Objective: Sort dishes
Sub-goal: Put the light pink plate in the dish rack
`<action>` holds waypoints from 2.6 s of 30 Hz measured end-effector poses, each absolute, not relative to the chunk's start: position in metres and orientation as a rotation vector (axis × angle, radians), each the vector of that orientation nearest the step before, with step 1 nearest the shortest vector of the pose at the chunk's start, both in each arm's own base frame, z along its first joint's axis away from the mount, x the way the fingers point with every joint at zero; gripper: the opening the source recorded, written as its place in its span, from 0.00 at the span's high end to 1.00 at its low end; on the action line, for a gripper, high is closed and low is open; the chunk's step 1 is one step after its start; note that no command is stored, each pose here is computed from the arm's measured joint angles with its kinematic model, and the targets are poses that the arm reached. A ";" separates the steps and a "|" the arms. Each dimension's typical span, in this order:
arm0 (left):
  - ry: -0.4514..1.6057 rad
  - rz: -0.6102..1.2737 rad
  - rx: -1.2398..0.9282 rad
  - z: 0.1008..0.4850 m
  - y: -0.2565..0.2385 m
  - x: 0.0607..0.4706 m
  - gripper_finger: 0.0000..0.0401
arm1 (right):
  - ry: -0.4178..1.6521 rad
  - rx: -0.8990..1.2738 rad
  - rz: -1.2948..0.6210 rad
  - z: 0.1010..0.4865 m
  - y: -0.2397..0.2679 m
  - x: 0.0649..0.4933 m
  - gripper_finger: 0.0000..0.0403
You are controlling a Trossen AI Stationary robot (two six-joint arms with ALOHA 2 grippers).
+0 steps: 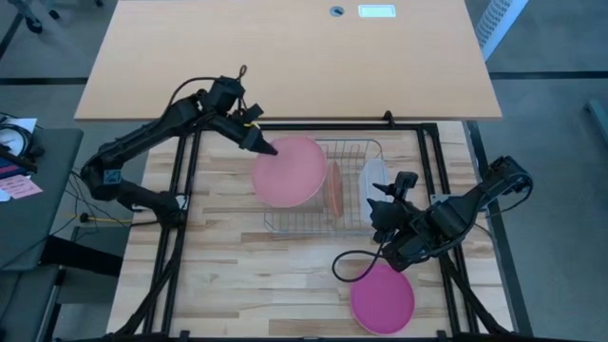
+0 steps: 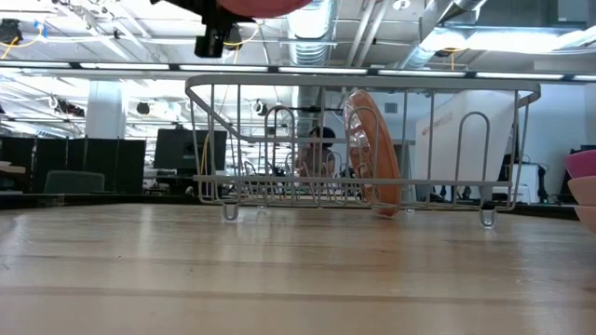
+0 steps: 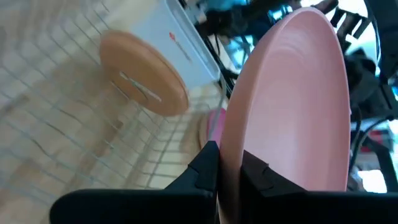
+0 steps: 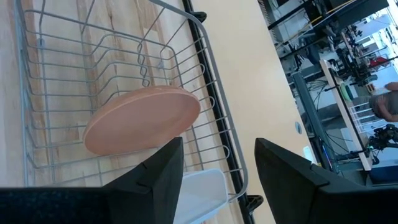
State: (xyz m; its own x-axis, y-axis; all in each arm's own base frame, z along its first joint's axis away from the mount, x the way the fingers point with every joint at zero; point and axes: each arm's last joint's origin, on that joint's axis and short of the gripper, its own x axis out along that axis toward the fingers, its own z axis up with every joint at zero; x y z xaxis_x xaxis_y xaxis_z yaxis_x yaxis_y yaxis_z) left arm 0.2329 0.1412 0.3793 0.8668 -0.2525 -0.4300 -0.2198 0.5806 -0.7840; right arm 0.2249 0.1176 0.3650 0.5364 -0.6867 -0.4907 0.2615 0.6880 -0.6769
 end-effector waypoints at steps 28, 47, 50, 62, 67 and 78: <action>0.485 0.011 -0.828 0.377 0.150 0.245 0.97 | 0.832 -0.603 -0.578 0.365 0.120 0.224 0.50; 0.461 0.136 -0.776 0.378 0.150 0.249 0.97 | 0.691 -0.763 -0.341 0.372 0.162 0.226 0.50; 0.450 0.143 -0.752 0.379 0.146 0.252 0.97 | 0.664 -0.752 -0.394 0.375 0.157 0.232 0.50; 0.294 0.319 -0.413 0.394 0.128 0.274 0.97 | 0.533 -0.508 -0.730 0.408 0.093 0.244 0.50; 0.207 0.458 -0.273 0.403 0.117 0.280 0.97 | 0.480 -0.460 -0.804 0.429 0.066 0.238 0.50; 0.126 0.877 0.095 0.420 0.067 0.292 0.97 | 0.413 -0.689 -0.545 0.465 0.019 0.252 0.50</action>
